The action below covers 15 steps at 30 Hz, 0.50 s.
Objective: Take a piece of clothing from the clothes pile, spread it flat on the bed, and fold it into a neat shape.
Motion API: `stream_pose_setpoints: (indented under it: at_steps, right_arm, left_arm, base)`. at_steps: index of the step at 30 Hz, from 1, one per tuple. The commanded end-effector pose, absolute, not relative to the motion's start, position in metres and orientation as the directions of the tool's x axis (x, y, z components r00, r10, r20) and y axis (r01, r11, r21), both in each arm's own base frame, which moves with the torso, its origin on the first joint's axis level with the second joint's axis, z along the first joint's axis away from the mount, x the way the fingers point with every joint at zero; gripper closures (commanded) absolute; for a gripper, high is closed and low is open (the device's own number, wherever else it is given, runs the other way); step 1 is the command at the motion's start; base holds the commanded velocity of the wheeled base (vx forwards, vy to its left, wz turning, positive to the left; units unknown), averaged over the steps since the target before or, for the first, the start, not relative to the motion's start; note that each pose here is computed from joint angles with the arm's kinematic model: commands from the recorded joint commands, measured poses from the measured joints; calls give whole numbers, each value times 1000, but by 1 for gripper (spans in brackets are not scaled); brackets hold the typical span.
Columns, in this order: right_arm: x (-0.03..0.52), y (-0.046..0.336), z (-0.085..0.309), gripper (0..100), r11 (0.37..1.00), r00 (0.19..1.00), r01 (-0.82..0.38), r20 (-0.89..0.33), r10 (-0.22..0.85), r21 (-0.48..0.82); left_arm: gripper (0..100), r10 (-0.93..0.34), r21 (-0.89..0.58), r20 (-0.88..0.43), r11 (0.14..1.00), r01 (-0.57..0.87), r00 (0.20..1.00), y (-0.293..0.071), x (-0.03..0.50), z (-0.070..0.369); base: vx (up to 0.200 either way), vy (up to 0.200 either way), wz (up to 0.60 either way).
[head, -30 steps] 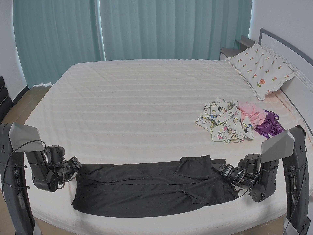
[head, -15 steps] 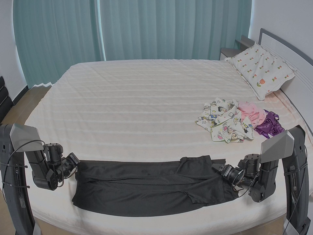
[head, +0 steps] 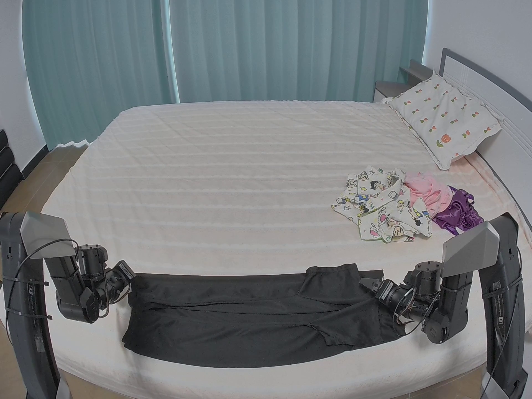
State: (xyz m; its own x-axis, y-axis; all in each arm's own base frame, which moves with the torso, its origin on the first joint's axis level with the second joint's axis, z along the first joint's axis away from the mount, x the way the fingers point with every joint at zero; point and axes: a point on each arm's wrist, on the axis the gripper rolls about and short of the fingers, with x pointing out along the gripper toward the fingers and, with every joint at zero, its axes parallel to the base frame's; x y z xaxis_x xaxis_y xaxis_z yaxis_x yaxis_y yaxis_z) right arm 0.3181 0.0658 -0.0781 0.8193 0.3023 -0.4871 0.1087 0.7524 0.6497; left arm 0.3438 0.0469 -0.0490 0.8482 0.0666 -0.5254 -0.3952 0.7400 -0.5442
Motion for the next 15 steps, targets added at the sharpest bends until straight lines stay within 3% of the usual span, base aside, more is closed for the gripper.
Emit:
stream_pose_setpoints:
  at_steps: [1,9,10,15]
  right_arm:
    - [318,66,-78,0,751,823,103,-480,304,652]
    - [318,66,-78,0,751,823,103,-480,304,652]
    - [318,66,-78,0,751,823,103,-480,304,652]
    - [318,66,-78,0,751,823,103,-480,304,652]
  left_arm:
    - [100,69,-565,-484,736,-372,872,45,335,-17]
    - [100,47,-560,-504,742,-367,863,43,337,-25]
    - [0,46,-558,-508,743,-369,860,43,338,-28]
    - [0,48,-554,-517,742,-377,855,45,346,-39]
  base:
    - [0,0,0]
    - [0,0,0]
    - [0,0,0]
    - [0,0,0]
